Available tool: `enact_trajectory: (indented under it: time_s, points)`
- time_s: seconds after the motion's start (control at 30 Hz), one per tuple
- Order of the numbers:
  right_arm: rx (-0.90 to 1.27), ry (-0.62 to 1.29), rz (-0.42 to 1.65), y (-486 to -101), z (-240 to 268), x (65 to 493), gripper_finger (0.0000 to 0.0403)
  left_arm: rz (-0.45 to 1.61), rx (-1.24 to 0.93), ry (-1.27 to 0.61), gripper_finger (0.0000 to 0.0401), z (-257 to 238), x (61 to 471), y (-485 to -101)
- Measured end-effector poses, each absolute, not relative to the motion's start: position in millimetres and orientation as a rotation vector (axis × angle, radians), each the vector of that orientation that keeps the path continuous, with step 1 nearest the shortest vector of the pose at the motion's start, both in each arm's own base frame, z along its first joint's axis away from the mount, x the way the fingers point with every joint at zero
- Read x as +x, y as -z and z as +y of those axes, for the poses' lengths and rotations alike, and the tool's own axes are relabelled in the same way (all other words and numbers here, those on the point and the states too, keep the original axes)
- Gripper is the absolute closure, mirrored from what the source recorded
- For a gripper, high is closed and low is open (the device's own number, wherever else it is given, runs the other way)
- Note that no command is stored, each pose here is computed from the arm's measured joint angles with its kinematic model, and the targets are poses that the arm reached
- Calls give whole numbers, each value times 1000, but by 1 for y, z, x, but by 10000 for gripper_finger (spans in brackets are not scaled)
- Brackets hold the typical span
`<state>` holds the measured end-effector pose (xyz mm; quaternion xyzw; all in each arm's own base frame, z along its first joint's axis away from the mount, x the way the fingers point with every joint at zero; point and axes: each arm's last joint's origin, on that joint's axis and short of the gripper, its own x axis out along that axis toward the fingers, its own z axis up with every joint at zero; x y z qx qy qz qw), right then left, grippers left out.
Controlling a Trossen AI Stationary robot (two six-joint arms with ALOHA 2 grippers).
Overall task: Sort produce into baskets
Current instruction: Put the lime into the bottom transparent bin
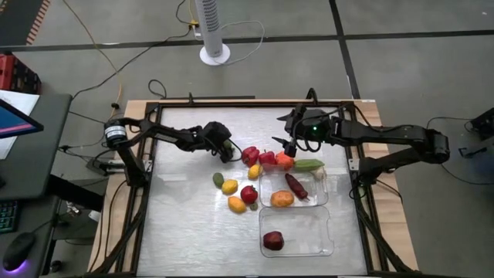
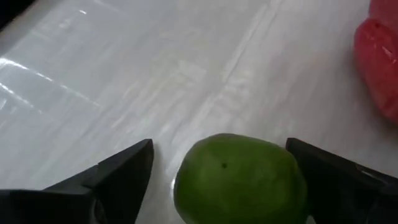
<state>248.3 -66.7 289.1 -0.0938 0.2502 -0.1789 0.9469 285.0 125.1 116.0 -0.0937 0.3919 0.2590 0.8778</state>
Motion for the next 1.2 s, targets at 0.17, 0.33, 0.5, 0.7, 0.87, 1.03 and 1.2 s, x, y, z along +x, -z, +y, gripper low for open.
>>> enact_trajectory:
  time_s: [0.17, 0.33, 0.5, 0.7, 0.87, 1.03, 1.2]
  points:
    - [-189, 364, 524, -288, -67, 247, 33, 848, -199, -541, 113, 123, 283, -115]
    - [-203, 392, 527, -295, -65, 236, 33, 853, -226, -522, 183, 122, 282, -118]
    - [-202, 409, 461, -308, -60, 214, 33, 814, -236, -484, 199, 115, 279, -149]
    - [-204, 458, 353, -308, -56, 184, 33, 572, -212, -321, 172, 76, 287, -217]
    - [-167, 470, 289, -309, -55, 169, 33, 436, -169, -180, 166, 25, 305, -245]
    - [-150, 464, 301, -302, -53, 165, 33, 416, -132, -36, 174, -22, 334, -260]
    - [-144, 472, 304, -301, -55, 165, 33, 460, -94, 135, 175, -66, 371, -250]
